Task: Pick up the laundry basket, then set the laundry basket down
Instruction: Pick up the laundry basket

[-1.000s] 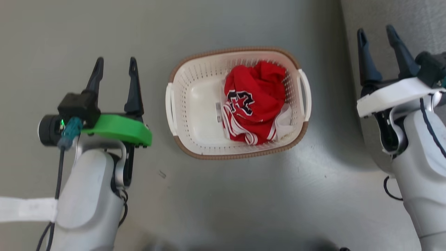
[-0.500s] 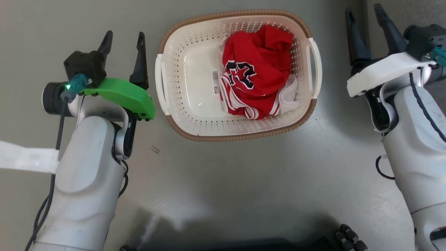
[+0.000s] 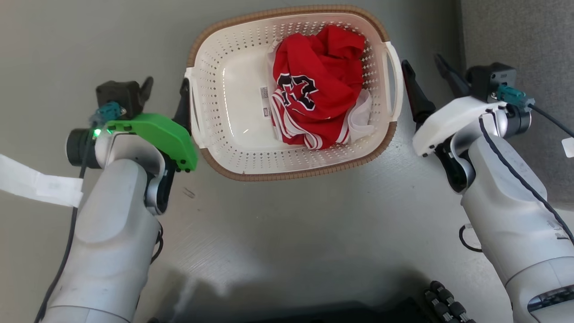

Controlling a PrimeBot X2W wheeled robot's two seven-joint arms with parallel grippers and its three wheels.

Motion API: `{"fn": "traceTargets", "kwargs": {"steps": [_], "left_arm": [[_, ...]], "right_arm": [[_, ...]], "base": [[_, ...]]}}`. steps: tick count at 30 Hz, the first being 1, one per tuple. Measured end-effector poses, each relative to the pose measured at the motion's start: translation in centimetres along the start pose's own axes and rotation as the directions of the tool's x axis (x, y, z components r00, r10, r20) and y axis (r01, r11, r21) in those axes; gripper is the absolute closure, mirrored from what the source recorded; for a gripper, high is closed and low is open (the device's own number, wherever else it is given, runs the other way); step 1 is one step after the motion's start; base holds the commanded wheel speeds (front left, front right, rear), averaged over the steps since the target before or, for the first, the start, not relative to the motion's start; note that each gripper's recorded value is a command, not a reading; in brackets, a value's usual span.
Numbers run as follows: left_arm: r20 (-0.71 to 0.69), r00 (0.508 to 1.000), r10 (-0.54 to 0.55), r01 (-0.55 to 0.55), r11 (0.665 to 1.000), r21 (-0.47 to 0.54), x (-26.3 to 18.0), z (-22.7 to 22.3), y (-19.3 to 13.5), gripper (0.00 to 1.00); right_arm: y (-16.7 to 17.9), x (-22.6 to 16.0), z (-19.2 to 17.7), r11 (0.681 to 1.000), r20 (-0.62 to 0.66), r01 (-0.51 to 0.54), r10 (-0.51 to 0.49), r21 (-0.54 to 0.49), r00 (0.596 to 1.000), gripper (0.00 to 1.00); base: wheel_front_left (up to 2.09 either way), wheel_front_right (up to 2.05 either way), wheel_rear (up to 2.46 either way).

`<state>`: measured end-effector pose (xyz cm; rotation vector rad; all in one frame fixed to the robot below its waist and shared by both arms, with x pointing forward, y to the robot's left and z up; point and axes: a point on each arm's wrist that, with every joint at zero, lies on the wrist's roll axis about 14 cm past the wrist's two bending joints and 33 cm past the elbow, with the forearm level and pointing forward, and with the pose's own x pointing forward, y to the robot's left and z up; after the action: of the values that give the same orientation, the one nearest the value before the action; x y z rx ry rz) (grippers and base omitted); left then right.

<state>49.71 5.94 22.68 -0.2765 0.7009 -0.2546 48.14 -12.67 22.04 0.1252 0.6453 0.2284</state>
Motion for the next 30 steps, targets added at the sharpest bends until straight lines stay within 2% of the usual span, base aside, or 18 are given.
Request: {"fn": "traceTargets", "kwargs": {"steps": [9, 30], "left_arm": [[-0.128, 0.992, -0.020, 0.019, 1.000, -0.014, 0.1, -3.5, -0.1, 0.00], [-0.290, 0.957, -0.028, 0.012, 0.998, -0.058, 3.5, -7.2, 0.8, 0.00]], "right_arm": [[-0.6, -0.1, -2.0, 1.000, -0.069, 0.018, -0.018, 0.002, 0.997, 0.00], [-0.6, 2.5, -5.5, 1.000, -0.196, -0.009, 0.007, -0.009, 0.981, 0.00]], "base": [[0.00, 0.00, 0.00], [0.00, 0.00, 0.00]]}}
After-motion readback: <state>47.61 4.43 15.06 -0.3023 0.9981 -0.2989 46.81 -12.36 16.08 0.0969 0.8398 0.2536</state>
